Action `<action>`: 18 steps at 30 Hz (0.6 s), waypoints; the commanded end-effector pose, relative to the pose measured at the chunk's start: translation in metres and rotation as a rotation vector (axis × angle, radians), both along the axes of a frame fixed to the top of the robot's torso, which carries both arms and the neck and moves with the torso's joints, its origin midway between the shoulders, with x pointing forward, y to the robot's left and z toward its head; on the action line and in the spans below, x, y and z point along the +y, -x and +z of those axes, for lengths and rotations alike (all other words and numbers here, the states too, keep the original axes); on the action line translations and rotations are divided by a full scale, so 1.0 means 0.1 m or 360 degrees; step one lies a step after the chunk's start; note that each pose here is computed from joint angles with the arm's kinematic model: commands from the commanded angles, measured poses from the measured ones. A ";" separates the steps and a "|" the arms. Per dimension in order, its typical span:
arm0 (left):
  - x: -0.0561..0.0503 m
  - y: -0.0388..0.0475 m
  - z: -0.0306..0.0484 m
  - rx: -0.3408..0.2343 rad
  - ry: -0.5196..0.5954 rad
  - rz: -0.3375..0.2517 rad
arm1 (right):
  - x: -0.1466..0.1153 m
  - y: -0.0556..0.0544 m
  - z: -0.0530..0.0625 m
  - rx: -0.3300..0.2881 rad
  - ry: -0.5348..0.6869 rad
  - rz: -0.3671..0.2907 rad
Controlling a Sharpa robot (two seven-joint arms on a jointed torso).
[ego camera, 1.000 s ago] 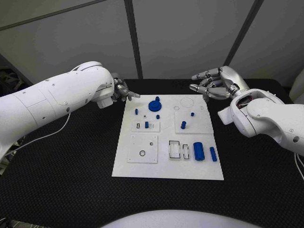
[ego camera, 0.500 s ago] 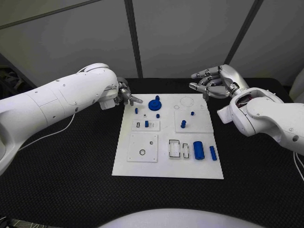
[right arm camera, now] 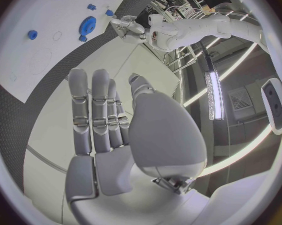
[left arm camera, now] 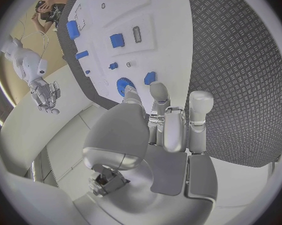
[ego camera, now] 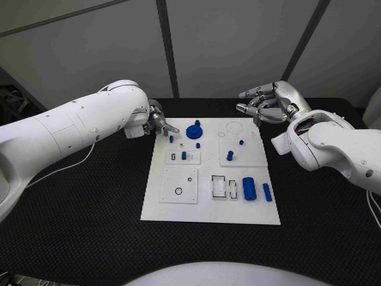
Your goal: Assemble the parts on the task board
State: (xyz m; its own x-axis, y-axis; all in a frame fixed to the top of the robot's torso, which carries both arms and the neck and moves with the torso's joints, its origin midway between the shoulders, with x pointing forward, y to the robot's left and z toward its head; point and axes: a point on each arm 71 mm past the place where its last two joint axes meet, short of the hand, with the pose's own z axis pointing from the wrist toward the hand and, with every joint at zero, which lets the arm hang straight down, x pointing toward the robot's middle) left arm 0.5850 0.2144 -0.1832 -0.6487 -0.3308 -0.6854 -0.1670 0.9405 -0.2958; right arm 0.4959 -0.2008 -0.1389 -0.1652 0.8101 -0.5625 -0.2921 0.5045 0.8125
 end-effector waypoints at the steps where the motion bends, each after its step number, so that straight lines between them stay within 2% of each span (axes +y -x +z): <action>1: -0.01 0.008 -0.013 0.0043 -0.0018 -0.0053 | 0.01 0.00 0.02 -0.0027 -0.0004 0.0001; 18: -0.08 0.024 -0.072 0.0081 -0.0025 -0.0089 | 0.02 0.00 0.02 -0.0025 -0.0005 0.0007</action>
